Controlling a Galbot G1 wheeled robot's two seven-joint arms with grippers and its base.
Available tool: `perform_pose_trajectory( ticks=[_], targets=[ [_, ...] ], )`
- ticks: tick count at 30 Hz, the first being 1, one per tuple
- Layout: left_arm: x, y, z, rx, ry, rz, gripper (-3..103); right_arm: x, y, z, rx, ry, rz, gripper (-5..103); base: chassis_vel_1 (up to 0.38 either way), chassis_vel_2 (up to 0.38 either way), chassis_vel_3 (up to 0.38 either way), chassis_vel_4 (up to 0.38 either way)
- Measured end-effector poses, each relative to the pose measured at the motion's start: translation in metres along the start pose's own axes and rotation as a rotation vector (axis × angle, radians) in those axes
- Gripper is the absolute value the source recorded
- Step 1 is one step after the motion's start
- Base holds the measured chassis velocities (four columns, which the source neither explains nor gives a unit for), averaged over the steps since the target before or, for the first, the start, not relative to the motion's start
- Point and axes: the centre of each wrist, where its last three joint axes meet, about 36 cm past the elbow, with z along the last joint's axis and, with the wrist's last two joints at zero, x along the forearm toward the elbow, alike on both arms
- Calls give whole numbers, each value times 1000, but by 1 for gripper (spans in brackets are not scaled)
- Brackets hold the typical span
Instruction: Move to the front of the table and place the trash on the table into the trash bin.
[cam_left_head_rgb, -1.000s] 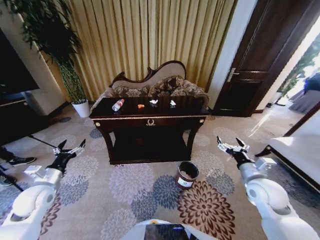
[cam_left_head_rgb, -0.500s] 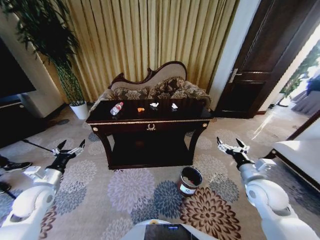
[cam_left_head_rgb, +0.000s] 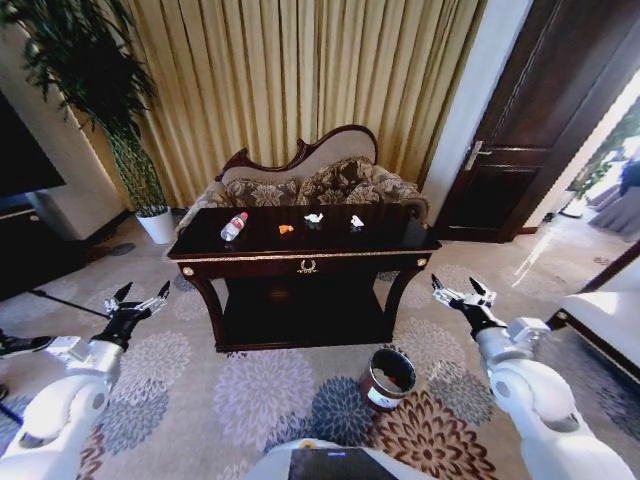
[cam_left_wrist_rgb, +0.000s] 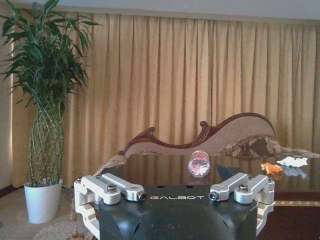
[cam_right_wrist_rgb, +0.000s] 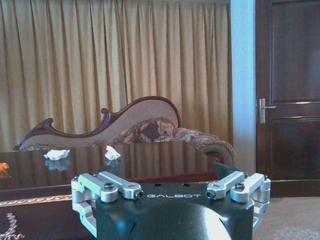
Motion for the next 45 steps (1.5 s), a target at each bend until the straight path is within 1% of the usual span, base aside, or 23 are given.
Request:
perform_pose_trajectory(
  ticks=[18,25,32,35,37,39,44,45],
  targets=[
    [3,0,5,7,-2,1,100,2,1,1,16,13,2,100,-169,169,178,-172],
    [5,-1,7,14,0,-1,100,3,3,0,15,16,-2,100,-119,108,103,-120],
    [8,0,6,11,2,-3,100,3,6,-7,-2,25,-17,100,0,0,0,0],
    [8,-2,1,11,7,1,100,2,8,-9,-5,18,-23,100,0,0,0,0],
    [9,-6,-7,18,27,-3,100,2,9,-11,-4,11,-28,100,0,0,0,0],
    [9,-8,-10,20,33,-7,100,2,10,-12,-3,9,-30,100,0,0,0,0],
    [7,-13,-36,24,48,-14,100,5,10,-23,7,-17,-35,100,0,0,0,0],
    [7,-13,-36,24,48,-14,100,5,10,-23,7,-17,-35,100,0,0,0,0]
  ],
)
